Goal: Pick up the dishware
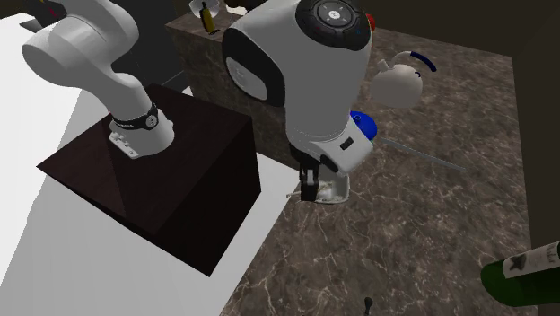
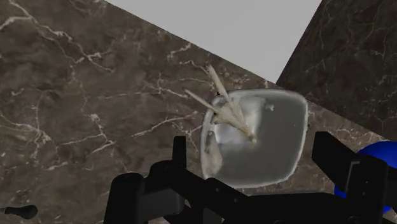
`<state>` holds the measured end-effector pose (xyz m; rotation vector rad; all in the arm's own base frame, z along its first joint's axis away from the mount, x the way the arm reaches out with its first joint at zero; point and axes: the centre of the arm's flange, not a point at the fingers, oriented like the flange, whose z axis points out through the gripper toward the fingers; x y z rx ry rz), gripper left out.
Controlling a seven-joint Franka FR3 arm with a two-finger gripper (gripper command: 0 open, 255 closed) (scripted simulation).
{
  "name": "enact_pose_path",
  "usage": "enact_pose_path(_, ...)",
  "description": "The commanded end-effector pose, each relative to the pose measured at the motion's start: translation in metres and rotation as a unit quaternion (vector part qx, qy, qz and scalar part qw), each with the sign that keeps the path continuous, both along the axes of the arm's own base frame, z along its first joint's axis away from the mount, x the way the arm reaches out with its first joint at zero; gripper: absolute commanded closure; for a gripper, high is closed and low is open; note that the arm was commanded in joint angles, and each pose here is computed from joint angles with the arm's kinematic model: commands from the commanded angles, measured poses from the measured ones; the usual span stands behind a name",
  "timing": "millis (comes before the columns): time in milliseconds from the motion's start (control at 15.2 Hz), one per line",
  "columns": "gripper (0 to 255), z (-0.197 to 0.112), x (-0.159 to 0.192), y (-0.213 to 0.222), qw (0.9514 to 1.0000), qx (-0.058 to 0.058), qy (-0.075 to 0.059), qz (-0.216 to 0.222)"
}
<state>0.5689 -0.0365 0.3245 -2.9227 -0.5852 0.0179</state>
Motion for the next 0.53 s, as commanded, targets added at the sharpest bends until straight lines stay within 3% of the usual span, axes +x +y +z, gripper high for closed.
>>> enact_pose_path(0, 0, -0.022, 0.018, 0.005, 0.9999, 0.008, -0.001, 0.015)
enact_pose_path(462, 0, -0.087, 0.079, 0.032, 0.9974, 0.032, -0.002, 0.064)
